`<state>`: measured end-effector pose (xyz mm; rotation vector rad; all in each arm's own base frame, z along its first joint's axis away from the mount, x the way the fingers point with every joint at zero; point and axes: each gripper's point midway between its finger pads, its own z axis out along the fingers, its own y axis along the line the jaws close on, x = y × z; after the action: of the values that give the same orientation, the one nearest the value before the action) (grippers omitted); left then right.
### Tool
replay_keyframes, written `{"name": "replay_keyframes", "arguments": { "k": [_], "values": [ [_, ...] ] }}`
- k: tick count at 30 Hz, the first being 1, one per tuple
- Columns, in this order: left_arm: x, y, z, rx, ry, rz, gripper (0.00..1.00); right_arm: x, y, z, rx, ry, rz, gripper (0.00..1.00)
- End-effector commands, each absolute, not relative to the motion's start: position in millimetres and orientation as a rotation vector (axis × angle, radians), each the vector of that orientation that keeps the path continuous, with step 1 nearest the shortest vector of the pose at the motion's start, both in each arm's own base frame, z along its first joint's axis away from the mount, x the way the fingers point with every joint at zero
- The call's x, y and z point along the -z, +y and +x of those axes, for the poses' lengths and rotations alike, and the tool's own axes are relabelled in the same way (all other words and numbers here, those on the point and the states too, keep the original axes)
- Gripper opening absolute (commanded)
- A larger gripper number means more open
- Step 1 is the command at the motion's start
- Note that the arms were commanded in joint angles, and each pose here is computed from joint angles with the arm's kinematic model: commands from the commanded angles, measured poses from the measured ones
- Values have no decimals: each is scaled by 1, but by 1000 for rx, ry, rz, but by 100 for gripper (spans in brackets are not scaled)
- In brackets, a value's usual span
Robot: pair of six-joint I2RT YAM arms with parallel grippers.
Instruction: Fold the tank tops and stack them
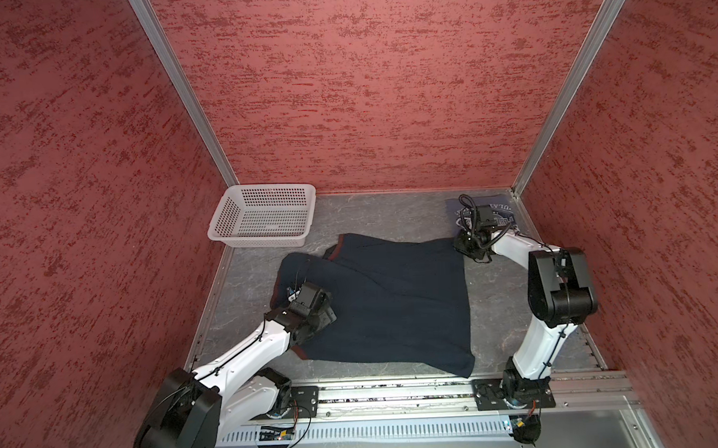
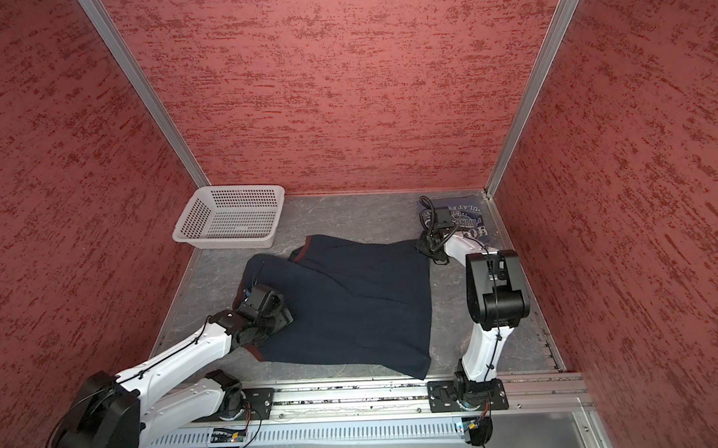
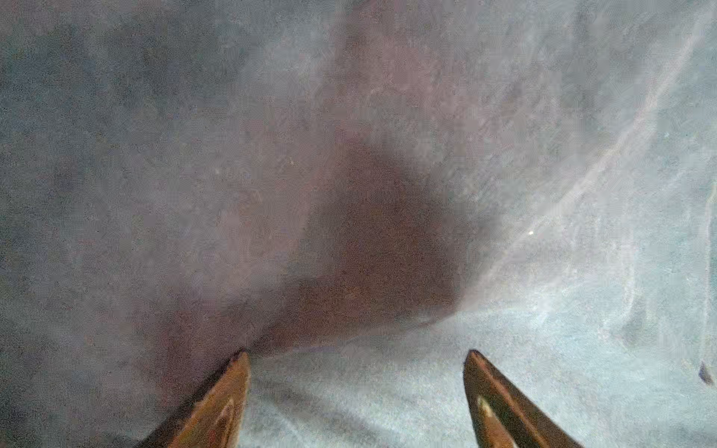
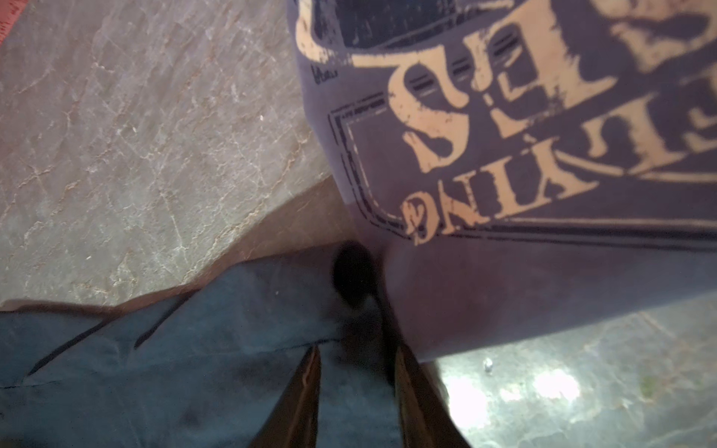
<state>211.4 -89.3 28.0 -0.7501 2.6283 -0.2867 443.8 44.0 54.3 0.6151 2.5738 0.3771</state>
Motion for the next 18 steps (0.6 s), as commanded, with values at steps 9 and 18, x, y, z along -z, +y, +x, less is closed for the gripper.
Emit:
{"name": "replay_keyframes", "arguments": {
  "k": [9, 18],
  "values": [
    [-15, -77, 200, 191, 2674, -789, 87, -54, 46, 453, -387, 2560, 585, 30],
    [-13, -74, 197, 174, 2678, -795, 87, -72, 44, 460, -384, 2524, 580, 2]
  ]
}}
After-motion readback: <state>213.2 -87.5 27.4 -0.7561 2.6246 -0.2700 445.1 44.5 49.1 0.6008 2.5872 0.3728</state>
